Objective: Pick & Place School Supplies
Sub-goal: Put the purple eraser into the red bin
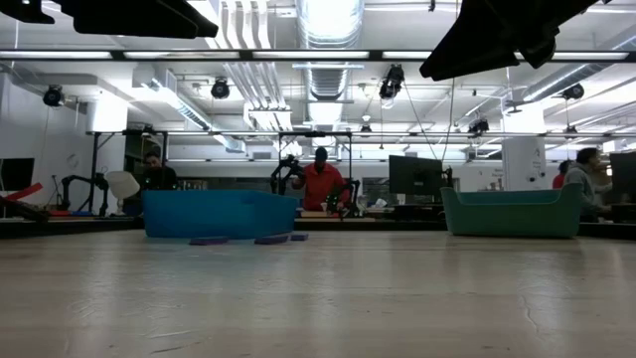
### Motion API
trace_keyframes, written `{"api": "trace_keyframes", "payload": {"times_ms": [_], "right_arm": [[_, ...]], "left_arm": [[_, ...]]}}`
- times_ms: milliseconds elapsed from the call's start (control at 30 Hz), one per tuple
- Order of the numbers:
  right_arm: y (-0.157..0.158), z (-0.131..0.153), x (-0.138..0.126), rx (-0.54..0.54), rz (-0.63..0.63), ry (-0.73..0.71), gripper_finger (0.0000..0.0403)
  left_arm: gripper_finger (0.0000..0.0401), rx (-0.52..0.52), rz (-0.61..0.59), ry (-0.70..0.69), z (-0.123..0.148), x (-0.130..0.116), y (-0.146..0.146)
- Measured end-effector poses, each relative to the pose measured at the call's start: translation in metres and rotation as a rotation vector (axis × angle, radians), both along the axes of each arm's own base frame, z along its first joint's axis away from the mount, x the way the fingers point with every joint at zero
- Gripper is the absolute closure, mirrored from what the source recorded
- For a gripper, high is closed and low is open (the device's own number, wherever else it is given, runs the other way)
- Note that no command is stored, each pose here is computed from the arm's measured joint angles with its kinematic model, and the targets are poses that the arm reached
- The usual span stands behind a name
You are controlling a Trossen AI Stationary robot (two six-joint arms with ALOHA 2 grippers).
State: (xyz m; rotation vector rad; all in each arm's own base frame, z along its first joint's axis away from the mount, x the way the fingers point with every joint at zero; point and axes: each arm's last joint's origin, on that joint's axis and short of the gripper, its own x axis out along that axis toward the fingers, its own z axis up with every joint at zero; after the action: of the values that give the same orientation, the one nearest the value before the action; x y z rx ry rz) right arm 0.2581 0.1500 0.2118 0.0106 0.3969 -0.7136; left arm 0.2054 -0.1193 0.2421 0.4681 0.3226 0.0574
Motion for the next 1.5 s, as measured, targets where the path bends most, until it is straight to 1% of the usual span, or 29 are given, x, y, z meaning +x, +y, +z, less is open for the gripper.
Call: {"api": "trace_keyframes", "payload": {"times_ms": [267,533,567,600,667,700,767,867,933,1067,1133,1233,1300,1400,1500], "right_arm": [[0.000,-0.001,0.000,-0.041,0.022,0.040,0.0280],[0.001,-0.002,0.001,0.016,0.060,0.076,0.0280],[0.001,-0.002,0.001,0.017,0.061,0.077,0.0280],[0.002,-0.002,0.001,0.017,0.061,0.077,0.0280],[0.002,-0.002,0.001,0.017,0.061,0.077,0.0280],[0.002,-0.002,0.001,0.017,0.061,0.077,0.0280],[0.001,-0.002,0.001,0.017,0.061,0.077,0.0280],[0.002,-0.002,0.001,0.017,0.061,0.077,0.0280],[0.002,-0.002,0.001,0.017,0.061,0.077,0.0280],[0.002,-0.002,0.001,0.017,0.061,0.077,0.0280],[0.001,-0.002,0.001,0.017,0.061,0.077,0.0280],[0.001,-0.002,0.001,0.018,0.061,0.078,0.0280],[0.001,-0.002,0.001,0.018,0.061,0.078,0.0280],[0.001,-0.002,0.001,0.018,0.061,0.077,0.0280],[0.001,-0.002,0.001,0.018,0.061,0.078,0.0280]], "left_arm": [[0.0178,0.000,0.000,0.000,0.000,0.000,0.000],[0.0178,0.000,0.000,0.000,0.000,0.000,0.000],[0.0178,-0.017,0.005,-0.002,0.000,0.000,0.000],[0.0178,-0.085,0.019,-0.009,0.000,0.000,0.000],[0.0178,-0.316,0.043,-0.021,0.000,0.000,-0.002],[0.0178,-0.387,0.048,-0.021,0.000,0.000,-0.002],[0.0178,-0.443,0.066,-0.019,-0.001,0.000,-0.001],[0.0178,-0.458,0.094,-0.008,-0.004,0.001,-0.001],[0.0178,-0.472,0.132,-0.016,-0.007,0.003,-0.001],[0.0178,-0.479,0.316,-0.071,-0.020,0.009,-0.001],[0.0178,-0.481,0.386,-0.090,-0.028,0.012,-0.002],[0.0178,-0.435,0.446,-0.093,-0.040,0.017,-0.004],[0.0178,-0.431,0.474,-0.098,-0.046,0.018,-0.005],[0.0178,-0.462,0.508,-0.087,-0.052,0.017,-0.004],[0.0178,-0.542,0.589,-0.094,-0.057,0.012,0.000]]}}
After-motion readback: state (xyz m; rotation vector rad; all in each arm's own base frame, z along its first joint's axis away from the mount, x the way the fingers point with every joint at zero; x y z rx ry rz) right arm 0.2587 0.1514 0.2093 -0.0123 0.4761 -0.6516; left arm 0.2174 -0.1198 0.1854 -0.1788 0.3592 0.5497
